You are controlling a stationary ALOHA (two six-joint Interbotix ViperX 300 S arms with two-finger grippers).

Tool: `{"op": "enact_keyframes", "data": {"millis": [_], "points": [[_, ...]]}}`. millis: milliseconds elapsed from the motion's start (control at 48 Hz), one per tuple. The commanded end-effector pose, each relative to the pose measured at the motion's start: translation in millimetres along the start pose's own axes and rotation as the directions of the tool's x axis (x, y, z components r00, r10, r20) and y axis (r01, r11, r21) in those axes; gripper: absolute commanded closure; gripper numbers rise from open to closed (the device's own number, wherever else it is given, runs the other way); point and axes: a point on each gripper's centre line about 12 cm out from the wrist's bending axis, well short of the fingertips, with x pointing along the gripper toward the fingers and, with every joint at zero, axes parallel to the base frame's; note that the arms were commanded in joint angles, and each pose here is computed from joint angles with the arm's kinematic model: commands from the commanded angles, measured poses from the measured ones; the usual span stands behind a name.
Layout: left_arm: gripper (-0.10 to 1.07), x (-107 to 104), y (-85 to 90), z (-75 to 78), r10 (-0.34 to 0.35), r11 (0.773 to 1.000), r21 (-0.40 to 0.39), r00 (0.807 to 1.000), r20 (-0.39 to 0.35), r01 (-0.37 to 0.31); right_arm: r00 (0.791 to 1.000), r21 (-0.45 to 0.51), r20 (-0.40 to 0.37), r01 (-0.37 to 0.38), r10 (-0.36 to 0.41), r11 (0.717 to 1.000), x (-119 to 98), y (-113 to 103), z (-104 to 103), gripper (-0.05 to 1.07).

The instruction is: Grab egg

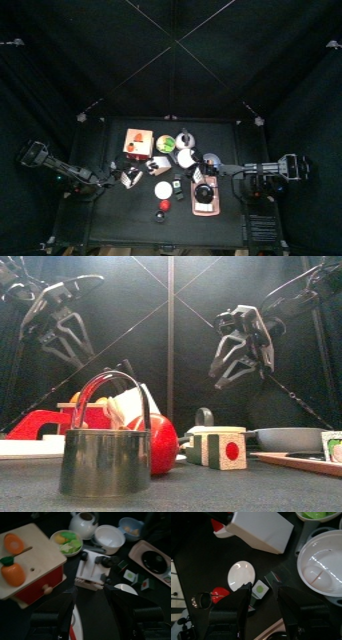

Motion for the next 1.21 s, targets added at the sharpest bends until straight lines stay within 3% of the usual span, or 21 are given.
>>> {"op": "enact_keyframes", "data": {"millis": [0, 167, 375, 583, 708, 854, 1021, 1188], "points": [[0.13, 1, -4.3, 14.3, -0.045, 0.997, 0.062, 0.996, 0.074, 0.041, 1.0, 0.005, 0.017, 0.005, -0.005, 1.0, -3, 6, 13, 0.25], [0.13, 5, 1.7, 21.0, -0.047, 0.991, 0.129, 0.99, 0.13, 0.03, 0.999, 0.013, 0.0, 0.043, -0.043, 0.999, -4, 9, 22, 0.25], [0.13, 8, 20.4, 36.0, 0.016, 0.995, 0.097, 0.984, 0.18, -0.034, 0.989, 0.018, -0.056, 0.139, -0.138, 0.99, -9, 10, 31, 0.25], [0.13, 11, 29.5, 32.8, 0.038, 0.993, 0.101, 0.984, 0.176, -0.057, 0.976, -0.065, -0.034, 0.213, -0.215, 0.975, 3, -1, 46, 0.24], [0.13, 12, 30.0, 27.4, 0.031, 0.993, 0.107, 0.987, 0.159, -0.049, 0.955, -0.135, -0.019, 0.291, -0.296, 0.947, 16, -19, 54, 0.22], [0.13, 12, 30.2, 23.3, 0.022, 0.993, 0.115, 0.989, 0.148, -0.039, 0.929, -0.139, -0.044, 0.359, -0.367, 0.923, 24, -35, 57, 0.12], [0.13, 8, 34.2, 19.6, 0.017, 0.992, 0.121, 0.988, 0.151, -0.036, 0.93, -0.138, -0.039, 0.356, -0.365, 0.924, 25, -36, 59, 0.02], [0.13, 2, 39.2, 18.8, 0.013, 0.995, 0.096, 0.988, 0.157, -0.029, 0.929, -0.145, -0.008, 0.365, -0.37, 0.92, 14, -34, 68, 0.01]]}}
